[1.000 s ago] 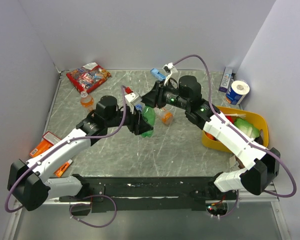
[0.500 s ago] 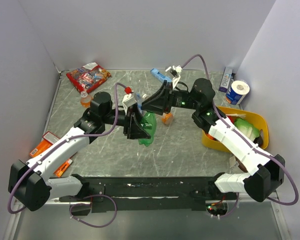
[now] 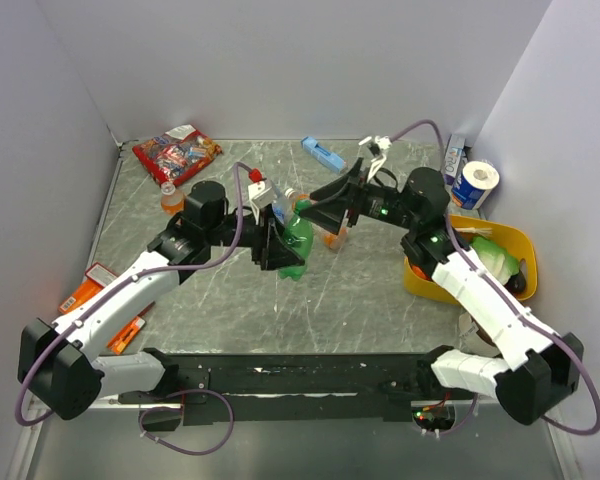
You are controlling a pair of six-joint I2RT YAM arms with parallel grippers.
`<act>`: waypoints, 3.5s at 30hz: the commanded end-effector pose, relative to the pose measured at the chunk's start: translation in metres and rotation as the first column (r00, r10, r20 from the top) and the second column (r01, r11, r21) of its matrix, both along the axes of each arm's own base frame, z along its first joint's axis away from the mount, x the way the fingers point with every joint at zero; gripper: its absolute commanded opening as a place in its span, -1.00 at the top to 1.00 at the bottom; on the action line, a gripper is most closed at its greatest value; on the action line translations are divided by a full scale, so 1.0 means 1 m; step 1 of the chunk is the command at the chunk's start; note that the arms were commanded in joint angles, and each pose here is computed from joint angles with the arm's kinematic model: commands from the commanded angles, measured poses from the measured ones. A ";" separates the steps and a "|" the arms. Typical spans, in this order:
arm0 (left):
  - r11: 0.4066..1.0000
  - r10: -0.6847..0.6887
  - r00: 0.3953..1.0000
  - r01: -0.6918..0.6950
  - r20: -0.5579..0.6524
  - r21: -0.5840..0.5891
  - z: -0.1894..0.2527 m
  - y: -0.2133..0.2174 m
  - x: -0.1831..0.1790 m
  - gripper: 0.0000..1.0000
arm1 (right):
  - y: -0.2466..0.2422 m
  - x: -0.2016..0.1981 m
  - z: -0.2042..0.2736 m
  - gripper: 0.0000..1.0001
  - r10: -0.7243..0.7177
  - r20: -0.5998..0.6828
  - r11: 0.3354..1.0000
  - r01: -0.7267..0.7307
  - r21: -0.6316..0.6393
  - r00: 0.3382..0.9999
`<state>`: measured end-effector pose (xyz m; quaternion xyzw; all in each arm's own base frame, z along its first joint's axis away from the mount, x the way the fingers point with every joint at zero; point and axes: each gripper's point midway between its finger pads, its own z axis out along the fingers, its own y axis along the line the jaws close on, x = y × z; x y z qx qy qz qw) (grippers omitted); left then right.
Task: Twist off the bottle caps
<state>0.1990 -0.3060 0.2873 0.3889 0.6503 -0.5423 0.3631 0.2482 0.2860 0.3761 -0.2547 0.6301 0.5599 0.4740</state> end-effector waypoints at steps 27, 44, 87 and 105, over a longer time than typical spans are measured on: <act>0.918 0.352 0.930 -0.366 0.111 0.153 -0.022 0.000 0.055 0.17 | 0.009 0.040 0.006 -0.19 -0.401 -0.021 0.909 0.396 -0.131 0.916; 0.917 0.351 0.928 -0.368 0.124 0.154 -0.022 -0.002 0.053 0.18 | 0.025 0.048 -0.007 -0.15 -0.370 -0.072 0.918 0.353 -0.181 0.926; 0.985 0.136 0.985 -0.146 0.111 0.091 -0.007 -0.015 0.014 0.18 | 0.021 0.031 -0.007 0.53 -0.175 0.013 0.974 0.176 -0.141 0.984; 0.990 -0.132 0.991 0.131 0.024 0.052 -0.010 -0.027 -0.025 0.18 | -0.019 0.005 0.010 0.55 -0.071 0.090 0.997 0.074 -0.032 0.993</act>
